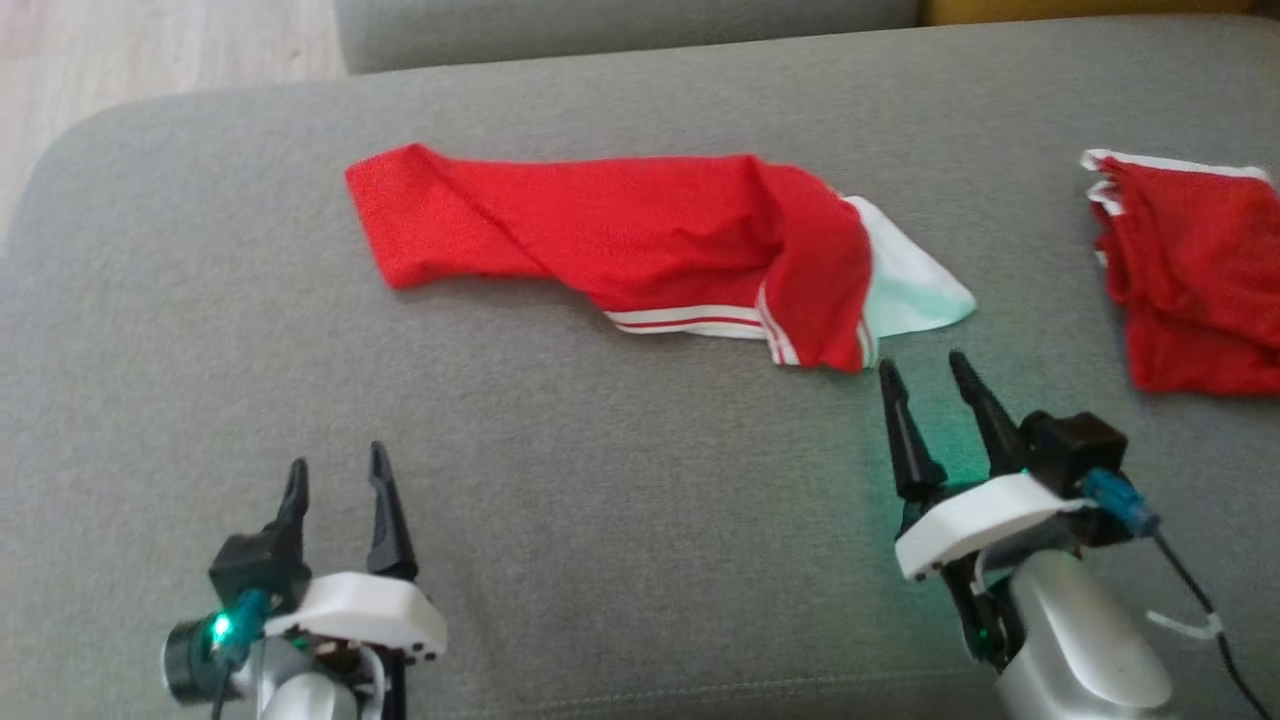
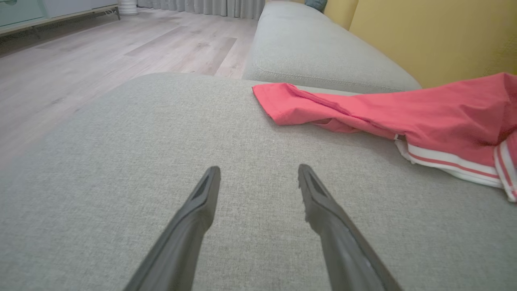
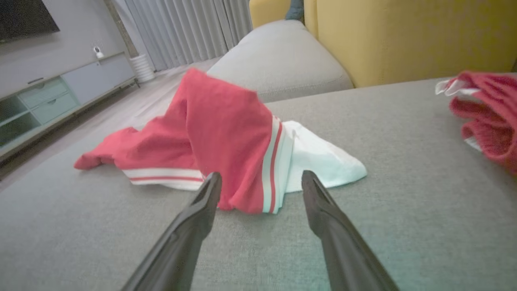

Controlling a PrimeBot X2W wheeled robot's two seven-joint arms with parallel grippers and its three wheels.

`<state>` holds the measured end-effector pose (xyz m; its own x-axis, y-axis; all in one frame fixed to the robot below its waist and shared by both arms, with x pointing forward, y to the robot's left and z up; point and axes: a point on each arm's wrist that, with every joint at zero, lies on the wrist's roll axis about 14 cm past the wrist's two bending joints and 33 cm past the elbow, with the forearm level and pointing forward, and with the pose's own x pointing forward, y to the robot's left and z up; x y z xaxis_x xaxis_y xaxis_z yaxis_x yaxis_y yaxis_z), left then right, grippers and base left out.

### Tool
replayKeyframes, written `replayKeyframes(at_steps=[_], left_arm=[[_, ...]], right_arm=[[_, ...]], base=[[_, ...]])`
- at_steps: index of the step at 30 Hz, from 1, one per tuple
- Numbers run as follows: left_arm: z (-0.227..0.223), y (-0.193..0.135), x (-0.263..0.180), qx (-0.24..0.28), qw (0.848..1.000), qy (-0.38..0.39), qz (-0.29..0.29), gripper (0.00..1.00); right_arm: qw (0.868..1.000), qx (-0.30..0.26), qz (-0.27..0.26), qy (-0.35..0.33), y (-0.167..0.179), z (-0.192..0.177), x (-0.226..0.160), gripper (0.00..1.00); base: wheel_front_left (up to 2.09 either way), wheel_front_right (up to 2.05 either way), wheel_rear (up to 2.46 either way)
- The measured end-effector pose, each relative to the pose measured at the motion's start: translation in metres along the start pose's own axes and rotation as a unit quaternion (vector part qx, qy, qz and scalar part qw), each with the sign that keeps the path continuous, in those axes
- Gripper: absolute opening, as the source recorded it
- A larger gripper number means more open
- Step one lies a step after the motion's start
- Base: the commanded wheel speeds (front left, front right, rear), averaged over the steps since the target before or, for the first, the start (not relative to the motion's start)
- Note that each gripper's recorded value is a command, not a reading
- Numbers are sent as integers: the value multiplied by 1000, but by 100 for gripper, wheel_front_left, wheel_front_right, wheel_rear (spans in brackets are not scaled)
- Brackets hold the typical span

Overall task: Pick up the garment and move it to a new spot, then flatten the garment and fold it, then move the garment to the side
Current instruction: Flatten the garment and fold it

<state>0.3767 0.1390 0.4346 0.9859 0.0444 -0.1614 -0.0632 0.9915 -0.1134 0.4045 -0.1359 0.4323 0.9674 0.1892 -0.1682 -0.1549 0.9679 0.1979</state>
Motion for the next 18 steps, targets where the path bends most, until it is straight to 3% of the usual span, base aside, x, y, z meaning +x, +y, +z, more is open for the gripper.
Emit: replayKeyframes(at_steps=[5, 11, 18], left_arm=[[3, 2, 5, -2, 1000, -5, 4, 100], [3, 5, 8, -2, 1000, -4, 6, 100], [-1, 12, 4, -1, 1000, 2, 16, 100]], right_arm=[[998, -19, 14, 56, 6, -33, 7, 100], [996, -55, 20, 69, 3, -34, 36, 100], [990, -63, 13, 122, -4, -65, 36, 100]], base=[[0, 0, 0], [0, 0, 0], [0, 0, 0]])
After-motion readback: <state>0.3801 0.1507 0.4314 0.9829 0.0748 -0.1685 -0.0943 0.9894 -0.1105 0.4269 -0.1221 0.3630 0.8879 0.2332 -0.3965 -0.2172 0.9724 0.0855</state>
